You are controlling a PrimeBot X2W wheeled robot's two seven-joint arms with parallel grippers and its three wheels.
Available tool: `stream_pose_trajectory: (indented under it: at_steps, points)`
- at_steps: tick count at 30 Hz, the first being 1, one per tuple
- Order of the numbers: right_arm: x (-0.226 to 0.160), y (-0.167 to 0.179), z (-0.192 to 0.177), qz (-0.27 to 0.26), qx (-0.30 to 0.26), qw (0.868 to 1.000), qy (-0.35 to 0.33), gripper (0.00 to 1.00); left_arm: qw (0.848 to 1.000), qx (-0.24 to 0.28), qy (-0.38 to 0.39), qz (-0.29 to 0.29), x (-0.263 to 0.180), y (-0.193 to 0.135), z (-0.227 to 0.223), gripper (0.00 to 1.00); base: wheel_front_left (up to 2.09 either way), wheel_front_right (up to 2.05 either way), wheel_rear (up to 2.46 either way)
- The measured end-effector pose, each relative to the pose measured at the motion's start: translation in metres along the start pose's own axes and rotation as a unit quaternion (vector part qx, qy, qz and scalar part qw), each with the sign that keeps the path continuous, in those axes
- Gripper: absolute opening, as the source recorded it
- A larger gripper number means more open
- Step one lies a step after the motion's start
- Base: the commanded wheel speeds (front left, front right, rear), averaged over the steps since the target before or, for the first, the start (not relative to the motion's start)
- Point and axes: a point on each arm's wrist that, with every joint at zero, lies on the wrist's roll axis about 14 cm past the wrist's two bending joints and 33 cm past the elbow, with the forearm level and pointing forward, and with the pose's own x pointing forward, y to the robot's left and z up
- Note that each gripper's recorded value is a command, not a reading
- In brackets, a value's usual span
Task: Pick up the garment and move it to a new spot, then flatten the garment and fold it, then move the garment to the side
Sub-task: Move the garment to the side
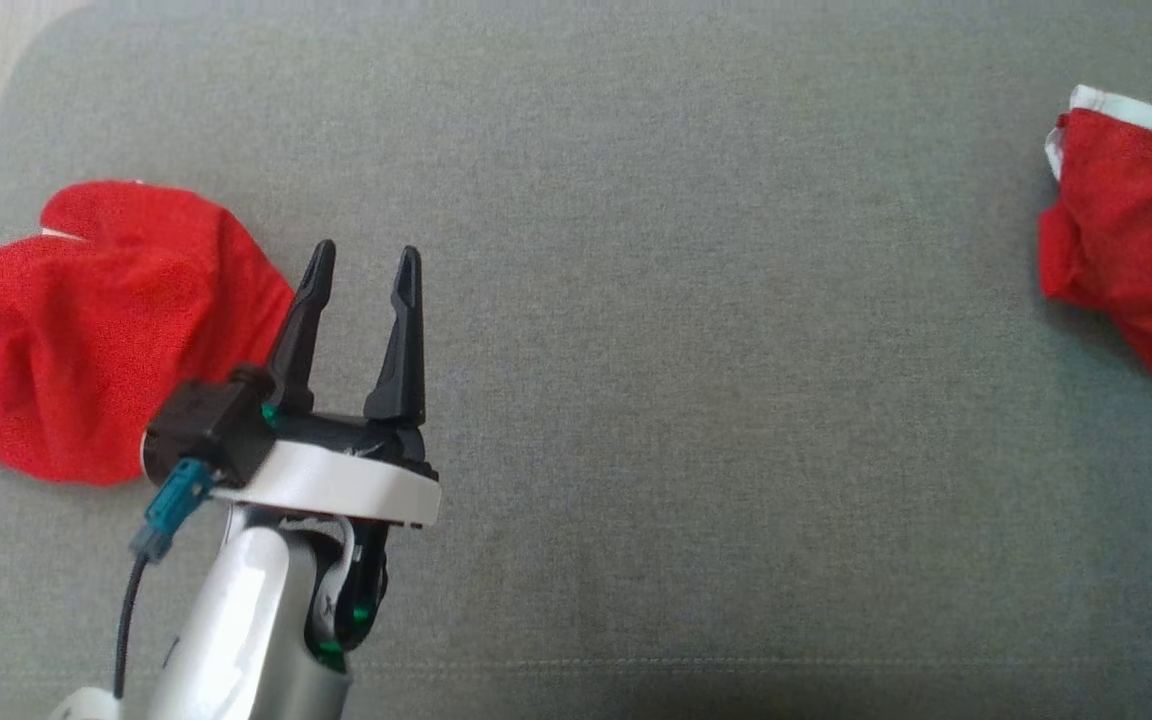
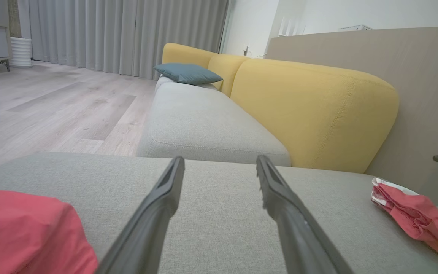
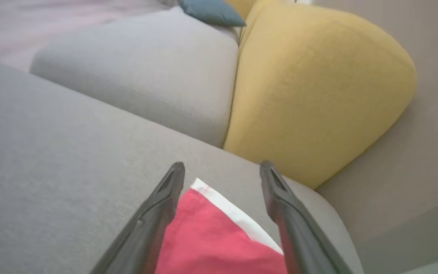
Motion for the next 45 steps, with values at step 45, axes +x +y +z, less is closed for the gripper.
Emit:
stream_pose_trajectory:
  at_steps: [45]
  points:
    - [-0.124,0.144,0.026,0.038,0.277,0.942,-0.185,1.0,1.0,0.019,-0.007,0.016,-0.062,-0.009,0.017,1.0,0.0,0.0,0.0]
